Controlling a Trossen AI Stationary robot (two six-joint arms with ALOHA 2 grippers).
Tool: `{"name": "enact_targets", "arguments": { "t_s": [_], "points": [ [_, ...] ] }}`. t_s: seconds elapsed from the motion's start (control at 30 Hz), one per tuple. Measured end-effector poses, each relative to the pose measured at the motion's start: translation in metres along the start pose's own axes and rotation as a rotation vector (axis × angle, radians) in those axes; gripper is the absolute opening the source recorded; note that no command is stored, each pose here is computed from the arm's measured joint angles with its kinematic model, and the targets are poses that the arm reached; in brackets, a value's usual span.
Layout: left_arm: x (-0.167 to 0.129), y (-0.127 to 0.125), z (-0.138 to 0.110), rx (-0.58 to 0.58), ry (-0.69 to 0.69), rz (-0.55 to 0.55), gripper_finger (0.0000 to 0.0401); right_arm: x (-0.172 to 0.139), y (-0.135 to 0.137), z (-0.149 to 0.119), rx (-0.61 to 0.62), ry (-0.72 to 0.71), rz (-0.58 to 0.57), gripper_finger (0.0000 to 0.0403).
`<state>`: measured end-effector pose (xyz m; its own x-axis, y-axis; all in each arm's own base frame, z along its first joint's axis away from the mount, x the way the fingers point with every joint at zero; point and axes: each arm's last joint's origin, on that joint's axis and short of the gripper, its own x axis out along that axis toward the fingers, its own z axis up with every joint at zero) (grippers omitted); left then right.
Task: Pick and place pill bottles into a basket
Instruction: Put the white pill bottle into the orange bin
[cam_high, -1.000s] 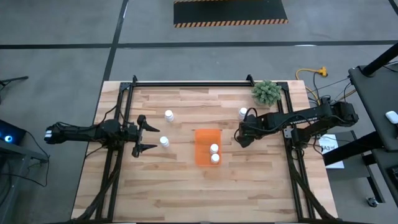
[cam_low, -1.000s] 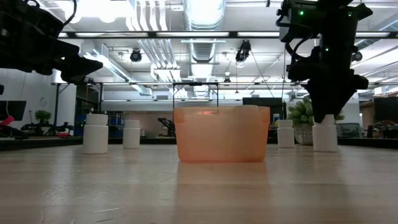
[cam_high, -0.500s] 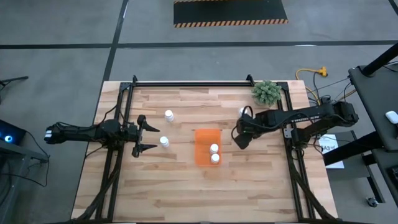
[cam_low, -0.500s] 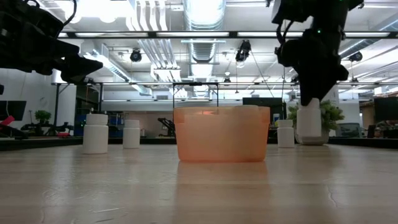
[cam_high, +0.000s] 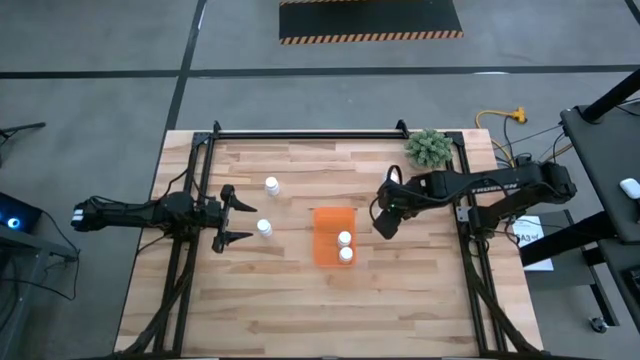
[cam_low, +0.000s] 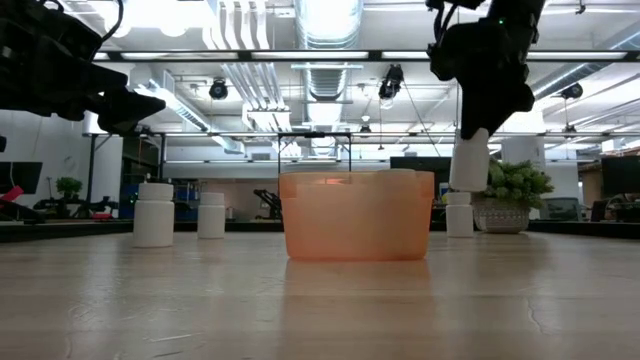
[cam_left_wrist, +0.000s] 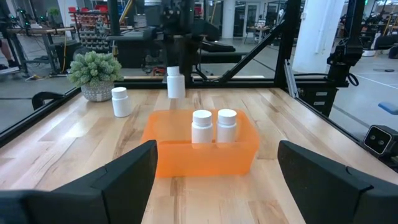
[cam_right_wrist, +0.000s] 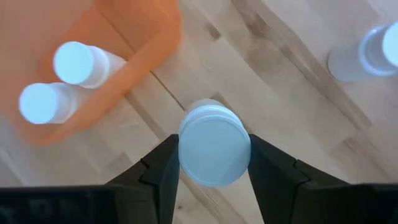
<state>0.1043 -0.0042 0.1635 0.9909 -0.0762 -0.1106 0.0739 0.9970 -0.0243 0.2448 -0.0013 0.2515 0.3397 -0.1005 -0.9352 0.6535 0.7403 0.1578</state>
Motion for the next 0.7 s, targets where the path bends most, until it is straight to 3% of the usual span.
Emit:
{"name": "enact_targets", "arguments": {
  "t_s": [0.43, 0.7],
  "points": [
    [0.0, 0.0, 0.0, 0.0, 0.0, 0.0, 0.0315, -0.029, 0.011, 0.016, -0.114, -0.064, 0.059, 0.0151],
    [0.0, 0.0, 0.0, 0.0, 0.0, 0.0, 0.0315, -0.025, 0.029, 0.035, -0.231, -0.052, 0.045, 0.0151]
  ]
}}
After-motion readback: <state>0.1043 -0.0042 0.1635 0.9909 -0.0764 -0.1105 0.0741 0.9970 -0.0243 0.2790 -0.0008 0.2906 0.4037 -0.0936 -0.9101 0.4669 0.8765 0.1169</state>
